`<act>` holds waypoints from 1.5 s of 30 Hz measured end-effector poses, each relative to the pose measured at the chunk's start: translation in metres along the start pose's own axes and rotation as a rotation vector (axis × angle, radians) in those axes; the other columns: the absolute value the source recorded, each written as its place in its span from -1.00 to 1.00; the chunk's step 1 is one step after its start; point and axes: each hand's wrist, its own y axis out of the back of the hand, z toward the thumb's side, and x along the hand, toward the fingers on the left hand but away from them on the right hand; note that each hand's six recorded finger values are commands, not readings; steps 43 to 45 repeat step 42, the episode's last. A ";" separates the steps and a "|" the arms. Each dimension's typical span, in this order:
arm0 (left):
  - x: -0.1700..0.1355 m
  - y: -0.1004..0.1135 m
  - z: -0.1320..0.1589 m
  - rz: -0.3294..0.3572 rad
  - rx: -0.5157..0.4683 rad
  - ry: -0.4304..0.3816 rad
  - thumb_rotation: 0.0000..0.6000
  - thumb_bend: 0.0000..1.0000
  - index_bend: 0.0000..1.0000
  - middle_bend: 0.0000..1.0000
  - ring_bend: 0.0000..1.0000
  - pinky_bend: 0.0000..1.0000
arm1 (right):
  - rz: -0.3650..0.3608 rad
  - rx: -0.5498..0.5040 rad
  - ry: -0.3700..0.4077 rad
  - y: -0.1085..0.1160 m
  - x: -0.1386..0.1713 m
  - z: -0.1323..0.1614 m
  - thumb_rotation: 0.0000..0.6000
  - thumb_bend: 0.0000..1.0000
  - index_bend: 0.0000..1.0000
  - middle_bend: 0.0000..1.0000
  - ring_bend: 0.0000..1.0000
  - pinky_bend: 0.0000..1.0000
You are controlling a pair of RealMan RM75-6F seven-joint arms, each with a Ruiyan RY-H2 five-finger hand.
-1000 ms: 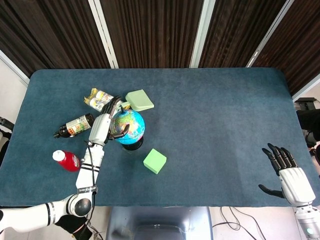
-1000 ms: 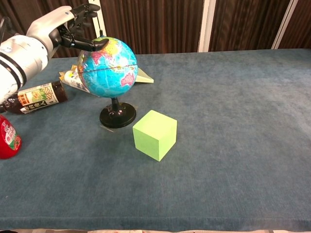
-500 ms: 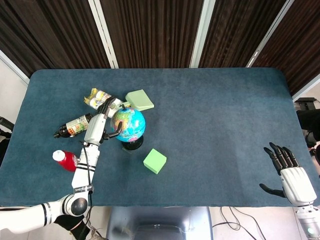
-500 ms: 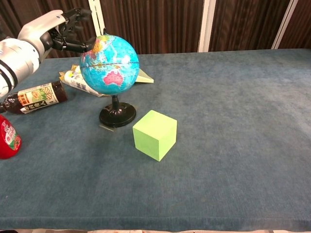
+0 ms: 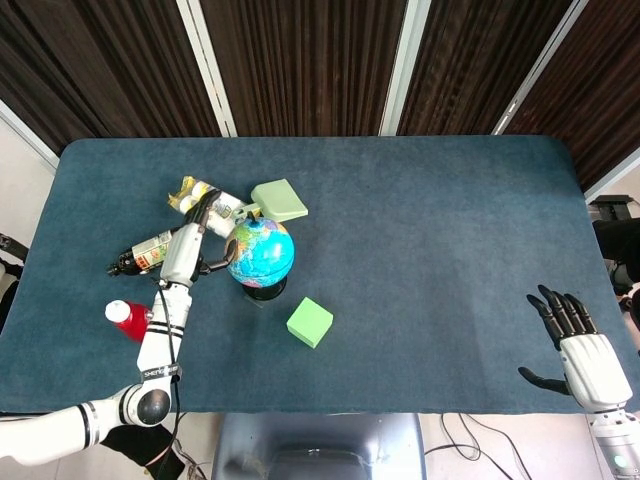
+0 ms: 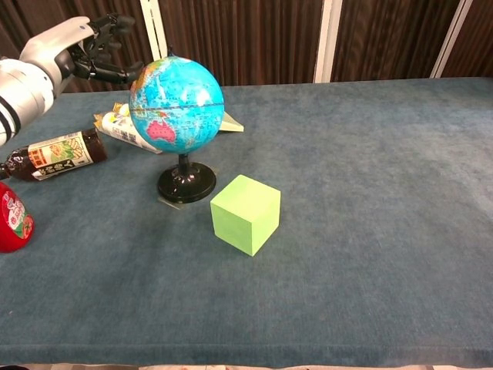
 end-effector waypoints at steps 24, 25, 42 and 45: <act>-0.132 0.044 0.011 -0.056 0.078 -0.225 1.00 -0.27 -1.00 -1.00 -1.00 -1.00 | -0.007 0.006 0.031 0.001 0.009 0.007 1.00 -0.94 -1.00 -1.00 -1.00 -1.00; -0.145 0.047 0.004 -0.058 0.099 -0.230 1.00 -0.27 -1.00 -1.00 -1.00 -1.00 | -0.007 0.006 0.031 0.001 0.009 0.007 1.00 -0.94 -1.00 -1.00 -1.00 -1.00; -0.269 0.108 -0.101 0.027 0.541 -0.129 1.00 -0.27 -1.00 -1.00 -1.00 -1.00 | 0.028 0.062 0.022 -0.016 0.001 0.014 1.00 -0.94 -1.00 -1.00 -1.00 -1.00; -0.269 0.108 -0.101 0.027 0.541 -0.129 1.00 -0.27 -1.00 -1.00 -1.00 -1.00 | 0.028 0.062 0.022 -0.016 0.001 0.014 1.00 -0.94 -1.00 -1.00 -1.00 -1.00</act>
